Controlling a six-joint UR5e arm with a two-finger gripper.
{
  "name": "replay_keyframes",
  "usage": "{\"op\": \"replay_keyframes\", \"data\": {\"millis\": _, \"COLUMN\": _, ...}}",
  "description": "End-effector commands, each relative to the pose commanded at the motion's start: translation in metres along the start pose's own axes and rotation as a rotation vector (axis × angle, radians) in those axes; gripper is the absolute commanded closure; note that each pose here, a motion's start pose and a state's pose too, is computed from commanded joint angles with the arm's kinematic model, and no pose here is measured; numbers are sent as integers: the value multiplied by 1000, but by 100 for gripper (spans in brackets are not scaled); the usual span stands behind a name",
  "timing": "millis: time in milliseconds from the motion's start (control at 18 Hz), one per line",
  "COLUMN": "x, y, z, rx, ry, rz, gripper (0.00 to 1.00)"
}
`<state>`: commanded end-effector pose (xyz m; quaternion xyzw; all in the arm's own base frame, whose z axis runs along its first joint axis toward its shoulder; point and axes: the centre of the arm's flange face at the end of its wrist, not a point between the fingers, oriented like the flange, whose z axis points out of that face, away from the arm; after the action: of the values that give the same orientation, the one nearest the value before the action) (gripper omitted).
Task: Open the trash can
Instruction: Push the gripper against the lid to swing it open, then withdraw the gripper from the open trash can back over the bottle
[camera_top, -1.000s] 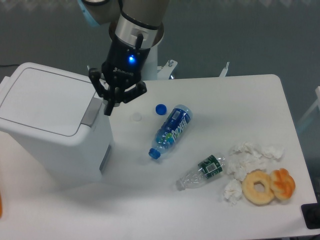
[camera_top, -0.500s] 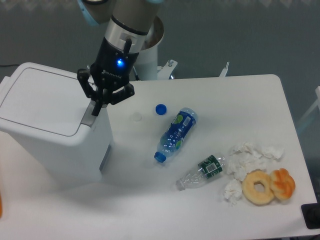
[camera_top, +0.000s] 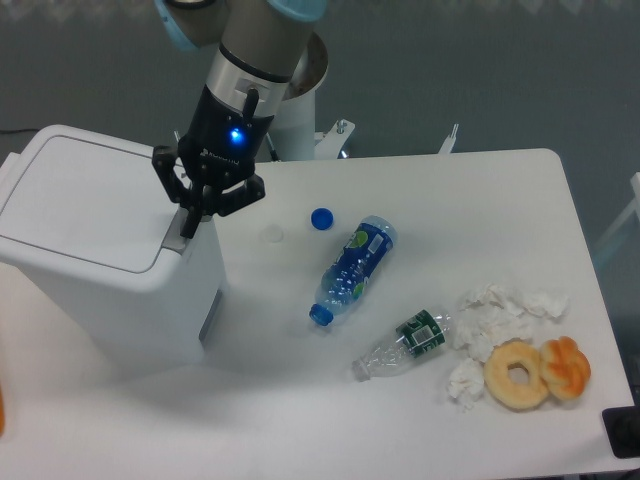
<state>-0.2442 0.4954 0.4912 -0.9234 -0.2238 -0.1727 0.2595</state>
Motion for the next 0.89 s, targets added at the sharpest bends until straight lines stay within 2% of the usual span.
{"op": "replay_keyframes", "data": {"millis": 333, "x": 0, "y": 2, "z": 2, "rx": -5, "ry": -1, "rz": 3, "gripper": 94}}
{"op": "replay_keyframes", "data": {"millis": 500, "x": 0, "y": 2, "z": 1, "rx": -6, "ry": -2, "rz": -9, "gripper": 90}}
{"op": "replay_keyframes", "data": {"millis": 556, "x": 0, "y": 0, "z": -1, "rx": -2, "ry": -3, "rz": -7, "gripper": 72}}
{"op": "replay_keyframes", "data": {"millis": 611, "x": 1, "y": -2, "z": -3, "rx": 3, "ry": -2, "rz": 4, "gripper": 32}}
{"op": "replay_keyframes", "data": {"millis": 667, "x": 3, "y": -5, "z": -6, "rx": 11, "ry": -3, "rz": 12, "gripper": 0}}
{"op": "replay_keyframes", "data": {"millis": 889, "x": 1, "y": -11, "z": -17, "rx": 43, "ry": -19, "rz": 47, "gripper": 0}}
